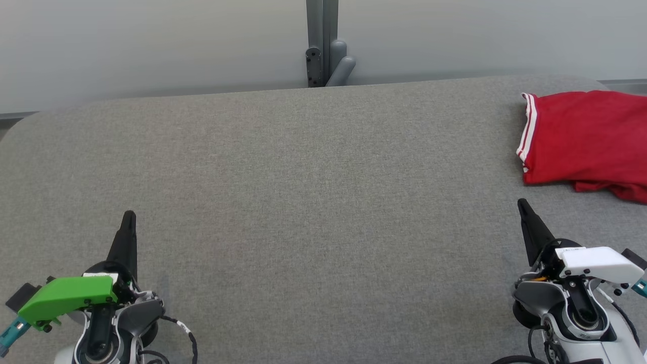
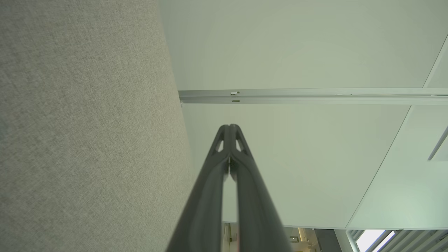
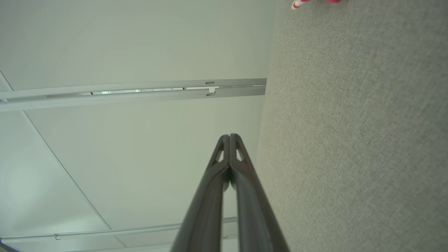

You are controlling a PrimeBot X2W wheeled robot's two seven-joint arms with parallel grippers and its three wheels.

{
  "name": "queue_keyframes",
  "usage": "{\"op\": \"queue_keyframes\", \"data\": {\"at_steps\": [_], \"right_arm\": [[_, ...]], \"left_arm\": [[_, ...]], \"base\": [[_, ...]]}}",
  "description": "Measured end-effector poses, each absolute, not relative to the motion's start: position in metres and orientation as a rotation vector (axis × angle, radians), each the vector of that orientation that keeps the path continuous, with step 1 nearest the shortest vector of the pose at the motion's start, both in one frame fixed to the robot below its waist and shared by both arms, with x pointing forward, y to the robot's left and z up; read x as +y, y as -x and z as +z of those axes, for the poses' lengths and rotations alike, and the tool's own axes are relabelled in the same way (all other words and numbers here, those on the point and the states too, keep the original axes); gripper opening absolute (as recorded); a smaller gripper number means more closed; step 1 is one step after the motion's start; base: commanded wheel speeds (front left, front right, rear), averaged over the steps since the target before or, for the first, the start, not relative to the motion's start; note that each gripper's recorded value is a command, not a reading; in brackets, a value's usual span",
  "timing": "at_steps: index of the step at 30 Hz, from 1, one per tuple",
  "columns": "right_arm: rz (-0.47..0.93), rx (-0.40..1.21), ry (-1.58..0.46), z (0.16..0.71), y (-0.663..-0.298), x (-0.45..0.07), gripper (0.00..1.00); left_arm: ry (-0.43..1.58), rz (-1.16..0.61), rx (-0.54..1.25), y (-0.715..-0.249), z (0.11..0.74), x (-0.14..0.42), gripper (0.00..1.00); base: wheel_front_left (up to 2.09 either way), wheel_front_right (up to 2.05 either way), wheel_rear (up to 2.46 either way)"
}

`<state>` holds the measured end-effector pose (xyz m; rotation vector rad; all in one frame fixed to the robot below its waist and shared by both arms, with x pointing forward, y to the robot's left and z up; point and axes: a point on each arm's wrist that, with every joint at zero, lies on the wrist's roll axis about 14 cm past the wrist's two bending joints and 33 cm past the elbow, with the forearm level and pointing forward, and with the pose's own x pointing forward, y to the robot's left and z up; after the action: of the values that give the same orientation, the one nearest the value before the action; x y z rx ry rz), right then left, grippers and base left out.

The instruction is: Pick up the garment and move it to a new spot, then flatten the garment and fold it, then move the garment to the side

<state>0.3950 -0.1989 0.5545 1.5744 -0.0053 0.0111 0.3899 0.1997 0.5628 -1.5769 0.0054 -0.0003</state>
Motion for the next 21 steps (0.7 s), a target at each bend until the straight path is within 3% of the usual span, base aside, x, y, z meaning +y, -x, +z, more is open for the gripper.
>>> {"op": "queue_keyframes", "data": {"at_steps": [21], "right_arm": [[0.012, -0.004, -1.573, 0.5546, -0.3951, -0.1987, 0.0]], "left_arm": [[1.577, 0.0, 0.005, -0.39, 0.5628, 0.1997, 0.0]], "base": [[0.0, 0.0, 0.0]]}}
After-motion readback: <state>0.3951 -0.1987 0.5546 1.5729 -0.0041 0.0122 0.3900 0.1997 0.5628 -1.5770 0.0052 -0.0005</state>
